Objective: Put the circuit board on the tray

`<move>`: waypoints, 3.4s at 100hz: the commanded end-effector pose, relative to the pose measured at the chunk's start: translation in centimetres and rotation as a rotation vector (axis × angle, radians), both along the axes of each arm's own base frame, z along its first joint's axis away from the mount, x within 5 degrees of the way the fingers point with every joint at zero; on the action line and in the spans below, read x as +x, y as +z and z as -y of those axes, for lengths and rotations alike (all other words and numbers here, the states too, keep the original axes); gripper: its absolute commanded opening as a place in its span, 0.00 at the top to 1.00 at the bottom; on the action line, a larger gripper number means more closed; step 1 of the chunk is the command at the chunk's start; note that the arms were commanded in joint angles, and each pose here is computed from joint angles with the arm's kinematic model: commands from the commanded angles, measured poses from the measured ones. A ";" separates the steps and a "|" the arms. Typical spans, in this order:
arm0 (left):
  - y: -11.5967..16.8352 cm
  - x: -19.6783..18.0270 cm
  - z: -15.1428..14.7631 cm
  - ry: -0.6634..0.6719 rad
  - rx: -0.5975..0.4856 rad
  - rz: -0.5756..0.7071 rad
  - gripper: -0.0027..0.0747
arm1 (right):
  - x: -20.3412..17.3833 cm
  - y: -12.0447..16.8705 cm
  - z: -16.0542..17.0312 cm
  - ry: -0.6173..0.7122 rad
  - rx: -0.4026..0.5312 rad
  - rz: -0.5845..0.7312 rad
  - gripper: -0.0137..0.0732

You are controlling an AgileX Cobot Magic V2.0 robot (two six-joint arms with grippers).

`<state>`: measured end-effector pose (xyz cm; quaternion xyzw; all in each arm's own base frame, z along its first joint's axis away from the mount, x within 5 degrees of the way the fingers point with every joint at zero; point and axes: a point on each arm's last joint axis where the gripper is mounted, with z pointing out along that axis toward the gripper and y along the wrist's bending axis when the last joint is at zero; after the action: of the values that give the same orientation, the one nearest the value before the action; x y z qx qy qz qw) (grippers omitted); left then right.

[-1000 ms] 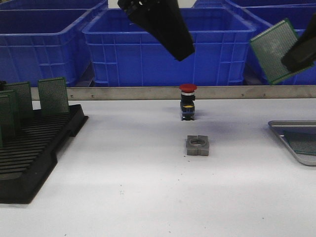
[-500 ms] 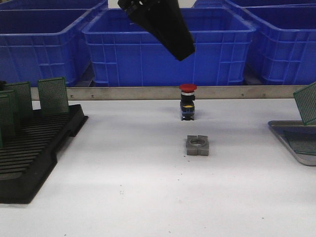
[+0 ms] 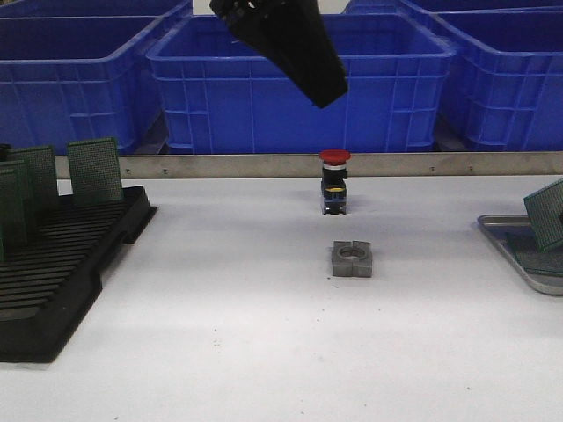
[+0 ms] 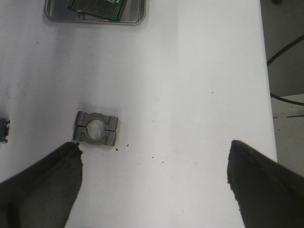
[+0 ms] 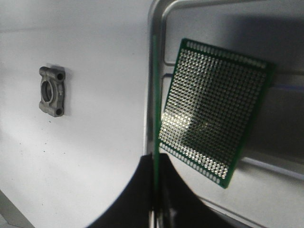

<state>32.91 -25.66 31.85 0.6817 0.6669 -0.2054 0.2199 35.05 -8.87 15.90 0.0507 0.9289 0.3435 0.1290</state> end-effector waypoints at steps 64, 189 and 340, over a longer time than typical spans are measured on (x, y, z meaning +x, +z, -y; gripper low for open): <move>3.1 -1.5 0.0 -0.017 -0.076 0.014 0.21 | 0.4 0.6 0.3 -0.025 0.016 -0.005 0.83; 4.1 -1.6 0.2 0.013 -0.143 0.028 0.21 | -0.3 6.6 0.3 -0.062 -0.136 0.178 0.30; 3.3 -20.3 -23.4 1.211 -0.720 0.674 0.21 | -25.1 17.6 -9.3 -0.373 -0.579 1.188 0.30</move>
<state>13.93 -2.94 33.96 0.1503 0.7484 -0.0436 0.6445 10.71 0.54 33.22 -0.0565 0.7596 0.0198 0.6476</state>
